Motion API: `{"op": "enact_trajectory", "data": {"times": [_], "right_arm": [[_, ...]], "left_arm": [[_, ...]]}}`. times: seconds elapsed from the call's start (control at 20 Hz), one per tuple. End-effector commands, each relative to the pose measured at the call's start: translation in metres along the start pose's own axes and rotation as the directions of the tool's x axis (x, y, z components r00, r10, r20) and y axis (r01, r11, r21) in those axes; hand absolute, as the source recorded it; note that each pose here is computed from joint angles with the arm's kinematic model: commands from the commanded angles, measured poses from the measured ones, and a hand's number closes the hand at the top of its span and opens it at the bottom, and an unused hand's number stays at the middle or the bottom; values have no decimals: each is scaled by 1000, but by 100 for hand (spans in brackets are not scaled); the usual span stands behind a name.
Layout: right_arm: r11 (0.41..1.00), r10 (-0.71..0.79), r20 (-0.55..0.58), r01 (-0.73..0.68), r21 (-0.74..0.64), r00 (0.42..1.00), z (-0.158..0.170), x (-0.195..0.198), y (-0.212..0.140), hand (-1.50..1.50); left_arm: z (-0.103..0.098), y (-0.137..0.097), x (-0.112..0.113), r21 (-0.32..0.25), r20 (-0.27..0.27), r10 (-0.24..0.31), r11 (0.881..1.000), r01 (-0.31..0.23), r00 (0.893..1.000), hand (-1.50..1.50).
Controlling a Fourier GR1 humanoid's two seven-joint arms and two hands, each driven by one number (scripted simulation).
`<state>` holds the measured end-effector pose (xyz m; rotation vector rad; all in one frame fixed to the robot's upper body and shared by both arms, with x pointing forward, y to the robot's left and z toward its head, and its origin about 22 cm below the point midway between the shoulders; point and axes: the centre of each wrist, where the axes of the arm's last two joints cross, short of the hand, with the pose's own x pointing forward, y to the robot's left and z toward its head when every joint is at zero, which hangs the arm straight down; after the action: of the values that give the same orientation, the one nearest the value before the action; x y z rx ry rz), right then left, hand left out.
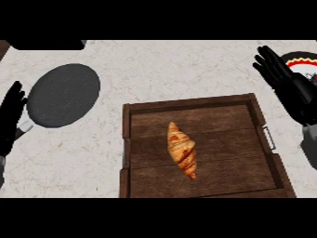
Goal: Pick the croissant from the tray and place it in the plate
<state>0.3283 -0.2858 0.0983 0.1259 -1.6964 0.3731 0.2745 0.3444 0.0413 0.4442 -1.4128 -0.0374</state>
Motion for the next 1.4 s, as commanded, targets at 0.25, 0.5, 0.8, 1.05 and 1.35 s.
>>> {"op": "enact_trajectory", "data": {"times": [0.25, 0.5, 0.8, 1.05, 1.35], "right_arm": [[940, -342, 151, 341, 33, 928, -23, 55, 163, -150], [924, 163, 355, -16, -382, 920, 2, 40, 151, -150], [895, 136, 429, 75, -441, 893, 69, 42, 232, -150], [933, 264, 256, -179, -311, 930, 108, 41, 224, -150], [842, 521, -27, -519, -150, 853, 117, 25, 212, -150]], "left_arm": [[25, -5, -20, -68, 185, -187, 977, 202, 965, 0], [42, -6, -49, -88, 113, -162, 981, 172, 980, 0], [50, -3, -62, -75, 139, -168, 981, 179, 976, 0], [55, 2, -54, -75, 147, -161, 982, 174, 976, 0], [60, 3, -56, -74, 136, -179, 979, 190, 974, 0]]}}
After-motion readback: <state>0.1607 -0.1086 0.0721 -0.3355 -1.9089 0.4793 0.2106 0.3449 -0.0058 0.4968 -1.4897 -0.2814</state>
